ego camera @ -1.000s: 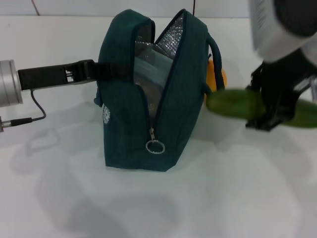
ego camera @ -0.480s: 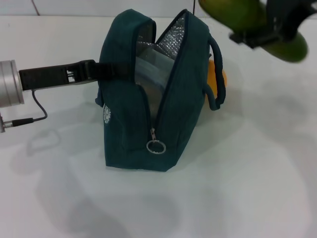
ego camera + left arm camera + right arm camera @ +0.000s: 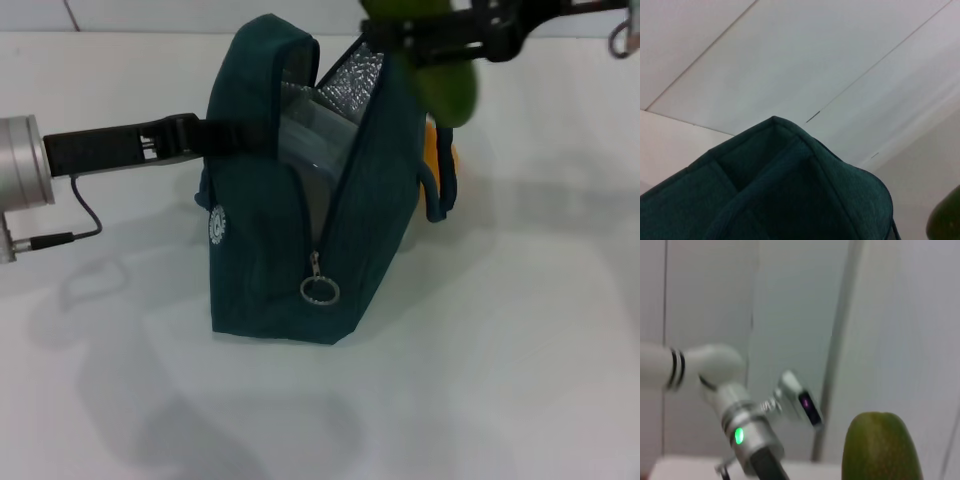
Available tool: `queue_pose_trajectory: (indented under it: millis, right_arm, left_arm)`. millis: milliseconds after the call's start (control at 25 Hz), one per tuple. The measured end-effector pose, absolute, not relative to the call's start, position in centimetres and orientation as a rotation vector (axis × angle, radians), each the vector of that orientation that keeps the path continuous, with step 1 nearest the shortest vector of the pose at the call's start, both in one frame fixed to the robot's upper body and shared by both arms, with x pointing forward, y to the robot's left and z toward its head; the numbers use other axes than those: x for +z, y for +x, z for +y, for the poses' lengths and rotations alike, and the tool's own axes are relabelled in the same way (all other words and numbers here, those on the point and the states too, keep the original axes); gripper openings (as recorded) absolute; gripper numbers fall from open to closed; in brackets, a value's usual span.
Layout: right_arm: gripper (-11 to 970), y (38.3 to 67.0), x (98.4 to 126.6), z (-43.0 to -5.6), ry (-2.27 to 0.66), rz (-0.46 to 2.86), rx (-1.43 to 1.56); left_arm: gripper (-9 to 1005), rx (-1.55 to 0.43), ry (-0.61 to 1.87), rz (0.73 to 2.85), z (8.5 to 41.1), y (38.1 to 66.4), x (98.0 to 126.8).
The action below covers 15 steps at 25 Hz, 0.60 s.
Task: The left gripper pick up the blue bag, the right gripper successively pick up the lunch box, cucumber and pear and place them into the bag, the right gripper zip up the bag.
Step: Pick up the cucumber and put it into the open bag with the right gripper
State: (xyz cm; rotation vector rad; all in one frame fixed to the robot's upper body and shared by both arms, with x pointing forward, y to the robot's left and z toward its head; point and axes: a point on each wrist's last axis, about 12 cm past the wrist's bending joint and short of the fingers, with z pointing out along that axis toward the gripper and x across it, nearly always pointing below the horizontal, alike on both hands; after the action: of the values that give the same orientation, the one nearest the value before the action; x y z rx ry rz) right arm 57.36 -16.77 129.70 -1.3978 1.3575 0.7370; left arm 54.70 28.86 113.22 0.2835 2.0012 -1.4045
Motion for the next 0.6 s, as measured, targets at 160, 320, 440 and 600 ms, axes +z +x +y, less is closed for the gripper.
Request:
queue_pose_trajectory:
  millis: [160,320,440,600]
  right_arm:
    - [673,58.6,127.3,-16.5,-1.315,1.299,0.869]
    - [675,59.6,125.0,-16.7,-1.223,1.231,0.955]
    - [676,60.0,123.6,-16.7,-1.158,1.173,0.997]
    - [678,60.2,122.4,-16.3,-1.113,1.118,1.019]
  left_arm:
    - [42,-1.404,0.287,2.000,28.8,54.7,113.2]
    - [42,-1.405,0.292,1.999,28.7,54.8,113.2]
    - [42,-1.405,0.293,1.998,28.7,54.8,113.3]
    - [42,-1.404,0.291,1.997,28.7,54.8,113.2]
